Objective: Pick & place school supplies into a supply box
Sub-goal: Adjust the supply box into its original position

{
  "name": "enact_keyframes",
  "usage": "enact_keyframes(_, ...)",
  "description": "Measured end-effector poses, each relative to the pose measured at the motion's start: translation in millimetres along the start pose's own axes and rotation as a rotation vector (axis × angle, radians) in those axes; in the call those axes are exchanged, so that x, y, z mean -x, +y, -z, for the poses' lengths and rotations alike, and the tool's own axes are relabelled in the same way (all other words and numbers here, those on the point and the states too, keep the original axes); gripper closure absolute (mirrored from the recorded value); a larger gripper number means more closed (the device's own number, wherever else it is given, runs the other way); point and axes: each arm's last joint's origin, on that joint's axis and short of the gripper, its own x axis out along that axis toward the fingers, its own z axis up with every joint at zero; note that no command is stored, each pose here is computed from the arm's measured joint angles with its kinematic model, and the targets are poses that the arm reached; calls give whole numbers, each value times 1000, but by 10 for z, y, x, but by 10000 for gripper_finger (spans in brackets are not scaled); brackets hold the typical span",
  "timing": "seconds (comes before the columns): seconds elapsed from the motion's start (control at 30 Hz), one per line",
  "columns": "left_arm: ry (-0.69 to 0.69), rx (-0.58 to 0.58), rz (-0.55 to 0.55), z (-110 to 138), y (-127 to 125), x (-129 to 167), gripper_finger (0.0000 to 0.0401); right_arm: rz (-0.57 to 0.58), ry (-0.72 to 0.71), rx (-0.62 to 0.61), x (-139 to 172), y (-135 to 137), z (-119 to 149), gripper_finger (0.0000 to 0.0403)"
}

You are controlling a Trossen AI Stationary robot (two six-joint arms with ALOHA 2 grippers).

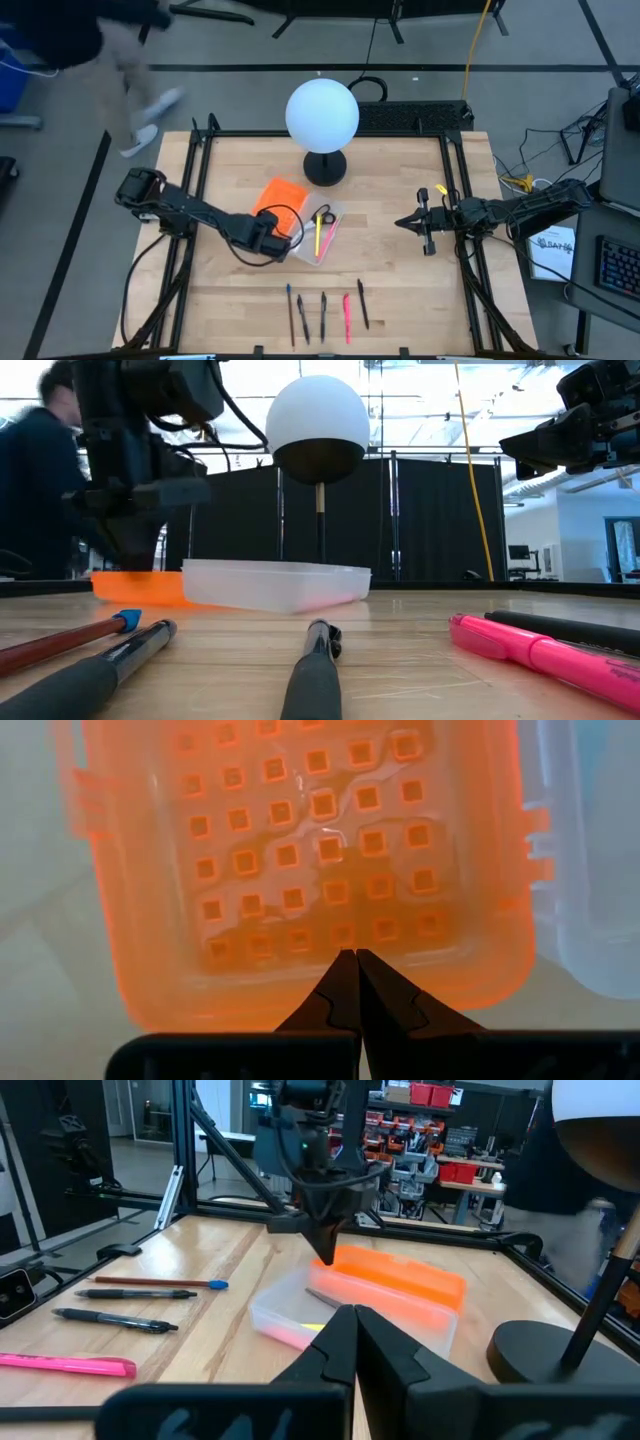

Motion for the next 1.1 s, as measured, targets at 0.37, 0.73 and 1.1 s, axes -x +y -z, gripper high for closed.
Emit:
enact_keyframes(0.37, -50, 48, 164, 142, -199, 62, 400, 1, -15, -6, 0, -1, -15, 403)
enact_keyframes(0.73, 14, 60, 149, 290, -329, -118, 400, 1, -15, -10, 0, -1, -15, 403)
enact_keyframes(1.1, -86, -36, 53, 91, -420, 120, 400, 2, -24, -4, 1, -2, -23, 403)
